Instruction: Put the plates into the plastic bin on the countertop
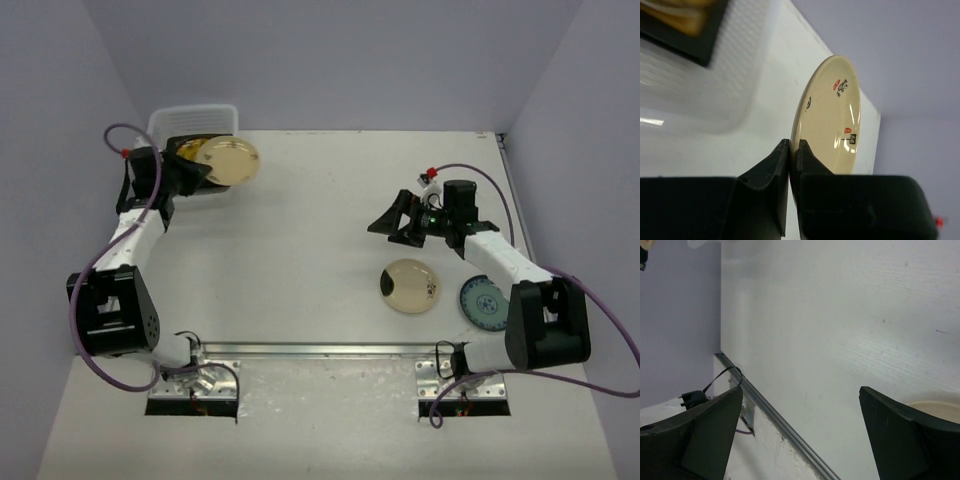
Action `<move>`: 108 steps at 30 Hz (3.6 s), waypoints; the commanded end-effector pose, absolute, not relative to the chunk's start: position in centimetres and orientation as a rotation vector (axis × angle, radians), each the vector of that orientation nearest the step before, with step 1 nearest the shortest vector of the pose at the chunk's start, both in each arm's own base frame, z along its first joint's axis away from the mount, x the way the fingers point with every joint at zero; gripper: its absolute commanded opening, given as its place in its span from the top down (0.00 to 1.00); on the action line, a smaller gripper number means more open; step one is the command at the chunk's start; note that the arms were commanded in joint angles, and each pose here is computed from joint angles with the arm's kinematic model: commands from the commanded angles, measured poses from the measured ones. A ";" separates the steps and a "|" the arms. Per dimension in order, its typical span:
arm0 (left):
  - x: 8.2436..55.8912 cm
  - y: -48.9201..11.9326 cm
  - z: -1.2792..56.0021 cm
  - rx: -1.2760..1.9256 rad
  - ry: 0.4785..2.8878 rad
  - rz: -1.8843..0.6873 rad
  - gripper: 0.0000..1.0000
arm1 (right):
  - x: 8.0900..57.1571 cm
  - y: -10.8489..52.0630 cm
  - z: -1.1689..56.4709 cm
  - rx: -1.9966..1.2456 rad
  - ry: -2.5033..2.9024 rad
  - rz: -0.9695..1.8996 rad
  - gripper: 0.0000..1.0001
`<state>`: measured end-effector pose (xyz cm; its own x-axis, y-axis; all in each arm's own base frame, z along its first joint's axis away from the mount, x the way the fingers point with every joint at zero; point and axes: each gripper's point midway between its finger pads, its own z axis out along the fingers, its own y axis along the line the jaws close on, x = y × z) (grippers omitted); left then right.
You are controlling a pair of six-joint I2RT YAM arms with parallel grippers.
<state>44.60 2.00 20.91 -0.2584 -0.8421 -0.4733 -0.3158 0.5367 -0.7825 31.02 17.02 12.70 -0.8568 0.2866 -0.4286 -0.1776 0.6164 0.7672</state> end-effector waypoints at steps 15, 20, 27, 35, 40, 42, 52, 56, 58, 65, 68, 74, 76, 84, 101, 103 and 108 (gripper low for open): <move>56.7 15.3 17.6 -1.245 1.745 -0.327 0.85 | 28.2 16.4 12.5 -0.006 2.307 1.125 0.01; 56.3 14.8 16.9 -1.244 1.773 -0.340 0.41 | 28.5 16.3 12.5 -0.013 2.308 1.116 0.01; 57.2 14.3 17.9 -1.190 1.876 -0.344 0.00 | 28.9 15.6 11.5 0.002 2.348 1.044 0.01; 56.6 13.8 16.3 -1.155 1.978 -0.327 0.00 | 30.4 11.3 10.7 0.170 2.413 0.678 0.01; 54.0 11.5 23.7 -1.030 1.886 -0.426 0.00 | 31.1 7.3 11.5 0.282 2.379 0.399 0.01; 51.8 8.9 28.1 -0.920 1.834 -0.499 0.00 | 31.0 5.8 11.5 0.269 2.375 0.290 0.01; 41.0 -8.2 28.4 -0.483 1.914 -0.857 0.00 | 29.4 3.0 5.8 0.072 2.668 0.059 0.06; 37.9 -12.0 24.9 -0.355 2.035 -0.954 0.00 | 29.3 2.8 3.8 0.016 2.766 0.064 0.05; 36.5 -12.5 23.6 -0.299 2.079 -0.940 0.00 | 29.2 2.8 2.9 -0.003 2.800 0.070 0.05; 34.4 -12.3 22.5 -0.208 2.150 -0.898 0.00 | 27.2 3.2 -0.9 -0.026 2.942 0.106 0.30; 34.4 -12.5 22.4 -0.197 2.152 -0.910 0.00 | 26.3 4.0 -2.0 -0.023 2.981 0.183 0.55; 34.4 -13.1 22.0 -0.190 2.160 -0.960 0.00 | 25.3 4.0 -2.8 0.037 3.001 0.172 0.92; 34.3 -13.3 21.9 -0.202 2.158 -0.984 0.00 | 25.4 4.9 -2.3 0.055 2.970 0.242 1.00; 32.6 -17.7 19.7 -0.187 2.193 -1.107 0.00 | 28.4 12.2 3.7 0.072 2.587 0.812 1.00; 30.3 -28.2 13.8 0.076 2.305 -1.368 0.17 | 28.2 18.8 14.7 -0.172 2.209 1.390 1.00; 30.0 -29.0 14.0 0.105 2.288 -1.411 0.40 | 27.9 19.1 15.6 -0.190 2.178 1.430 1.00; 30.3 -29.4 14.8 0.118 2.264 -1.410 0.99 | 28.0 19.2 15.8 -0.182 2.170 1.435 1.00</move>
